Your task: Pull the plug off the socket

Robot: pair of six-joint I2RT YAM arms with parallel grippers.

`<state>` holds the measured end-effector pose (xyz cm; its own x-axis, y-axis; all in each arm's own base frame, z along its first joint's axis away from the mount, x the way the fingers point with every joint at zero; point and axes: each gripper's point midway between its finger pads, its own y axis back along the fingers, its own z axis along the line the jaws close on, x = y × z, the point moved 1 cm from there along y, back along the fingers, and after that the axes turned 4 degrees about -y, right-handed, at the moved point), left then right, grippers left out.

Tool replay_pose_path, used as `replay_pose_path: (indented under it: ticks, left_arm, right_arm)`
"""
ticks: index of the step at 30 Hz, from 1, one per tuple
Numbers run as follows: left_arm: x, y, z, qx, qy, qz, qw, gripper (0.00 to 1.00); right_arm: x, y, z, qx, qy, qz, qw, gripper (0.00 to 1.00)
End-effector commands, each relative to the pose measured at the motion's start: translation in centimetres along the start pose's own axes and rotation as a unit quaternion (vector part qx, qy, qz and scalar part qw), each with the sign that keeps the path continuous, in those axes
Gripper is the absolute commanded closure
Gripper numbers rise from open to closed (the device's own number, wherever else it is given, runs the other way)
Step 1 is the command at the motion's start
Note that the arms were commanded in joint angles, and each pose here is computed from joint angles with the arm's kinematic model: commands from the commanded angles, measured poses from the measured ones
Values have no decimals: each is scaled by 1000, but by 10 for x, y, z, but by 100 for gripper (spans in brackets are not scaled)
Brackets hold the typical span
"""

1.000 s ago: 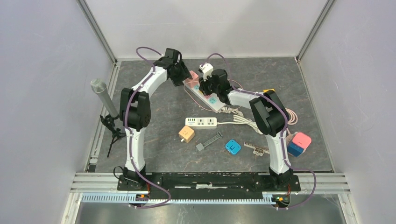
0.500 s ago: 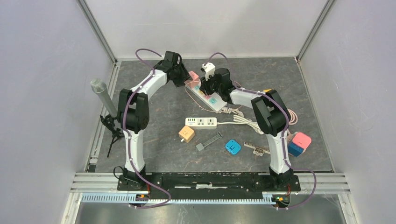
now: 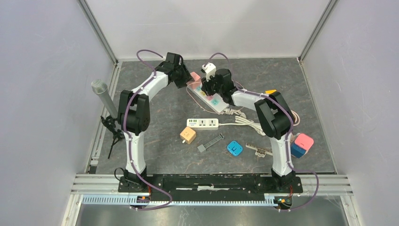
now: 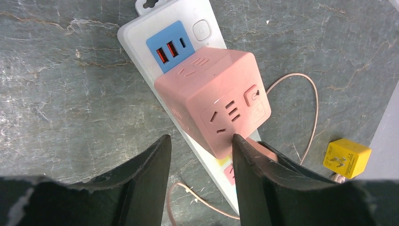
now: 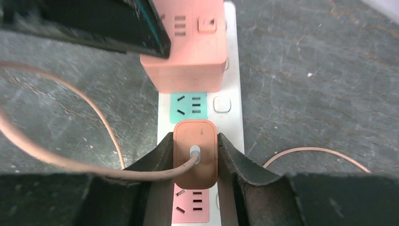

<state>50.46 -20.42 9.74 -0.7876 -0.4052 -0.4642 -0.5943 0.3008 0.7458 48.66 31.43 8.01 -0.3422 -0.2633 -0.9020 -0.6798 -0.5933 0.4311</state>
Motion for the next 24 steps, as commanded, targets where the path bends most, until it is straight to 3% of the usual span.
replay_pose_path:
  ticks: [1, 6, 10, 13, 18, 21, 24]
  left_arm:
    - [75, -15, 98, -173, -29, 114, 978, 45]
    - [75, -16, 97, -172, -27, 115, 978, 45]
    - [65, -12, 87, -157, -26, 105, 982, 44]
    - [49, -6, 72, -137, -33, 87, 986, 35]
    - [28, 5, 29, -54, -53, 86, 993, 20]
    - [17, 12, 20, -45, -64, 74, 994, 15]
    - [9, 21, 16, -43, -71, 62, 995, 4]
  right_arm:
    - [-142, 56, -2, -11, -2, -171, 985, 100]
    - [-171, 80, -18, -1, -35, -211, 977, 100]
    - [-161, 98, -52, 36, -73, -215, 973, 100]
    - [-140, 114, -90, 87, -109, -204, 969, 100]
    - [-73, 119, -151, 188, -184, -104, 959, 100]
    - [-28, 115, -163, 206, -245, -47, 946, 100]
    - [10, 113, -165, 214, -299, 0, 930, 100]
